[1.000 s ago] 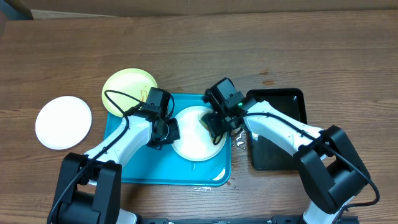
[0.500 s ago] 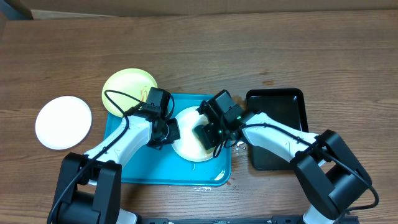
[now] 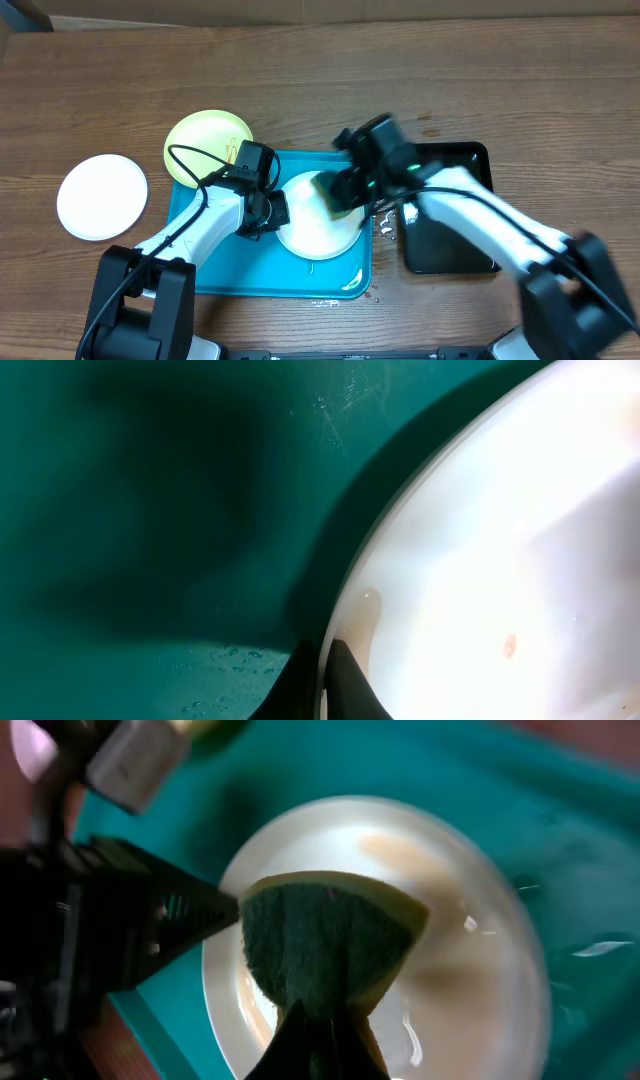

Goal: Clean dirty plates on tray and stack at the side
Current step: 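Return the sponge to the black tray with the right gripper, then tilt the white plate up over the teal tray with the left gripper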

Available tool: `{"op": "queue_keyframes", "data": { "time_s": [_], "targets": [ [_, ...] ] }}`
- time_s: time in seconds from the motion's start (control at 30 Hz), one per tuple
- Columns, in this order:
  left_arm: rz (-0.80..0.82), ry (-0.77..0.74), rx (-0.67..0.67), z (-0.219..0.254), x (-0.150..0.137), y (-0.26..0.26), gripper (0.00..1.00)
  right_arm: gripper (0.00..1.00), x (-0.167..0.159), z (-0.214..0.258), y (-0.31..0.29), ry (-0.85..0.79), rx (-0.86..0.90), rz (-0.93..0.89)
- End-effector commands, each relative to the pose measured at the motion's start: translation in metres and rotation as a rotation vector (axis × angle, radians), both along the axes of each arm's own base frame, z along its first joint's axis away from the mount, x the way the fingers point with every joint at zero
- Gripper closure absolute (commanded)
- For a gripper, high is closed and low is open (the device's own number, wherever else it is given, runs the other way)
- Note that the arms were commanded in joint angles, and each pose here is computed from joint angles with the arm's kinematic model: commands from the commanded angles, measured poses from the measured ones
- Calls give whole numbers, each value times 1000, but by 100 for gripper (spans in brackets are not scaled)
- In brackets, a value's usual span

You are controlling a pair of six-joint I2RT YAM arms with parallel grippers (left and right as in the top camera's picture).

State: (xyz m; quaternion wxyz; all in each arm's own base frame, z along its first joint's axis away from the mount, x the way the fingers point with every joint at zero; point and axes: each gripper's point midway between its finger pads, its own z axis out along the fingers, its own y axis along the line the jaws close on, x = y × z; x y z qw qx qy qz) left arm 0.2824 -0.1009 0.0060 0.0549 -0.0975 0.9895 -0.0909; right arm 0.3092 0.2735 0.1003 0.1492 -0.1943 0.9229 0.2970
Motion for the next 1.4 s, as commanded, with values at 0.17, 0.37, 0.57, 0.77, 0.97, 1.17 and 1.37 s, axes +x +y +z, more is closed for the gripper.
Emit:
{"op": "queue_keyframes", "data": {
  "time_s": [0.17, 0.37, 0.57, 0.77, 0.97, 1.17, 1.37],
  "targets": [
    [-43, 11, 52, -3, -3, 8, 96, 96, 18, 26, -122, 25, -190, -293],
    [-4, -61, 212, 26, 5, 37, 96, 96, 12, -5, -200, 113, -360, -488],
    [14, -208, 331, 80, 16, 52, 96, 96, 10, -38, -239, 123, -432, -618],
    [-21, -379, 523, 127, 15, 59, 96, 77, 9, -60, -244, 90, -435, -640],
    [-93, -525, 665, 159, 12, 46, 96, 0, 7, -61, -244, 96, -437, -638],
    [-200, -696, 918, 198, 9, 31, 96, 0, 8, -60, -244, 93, -436, -638],
    [-284, -901, 1186, 249, -4, 7, 96, 0, 8, -60, -244, 93, -436, -639]
  ]
}}
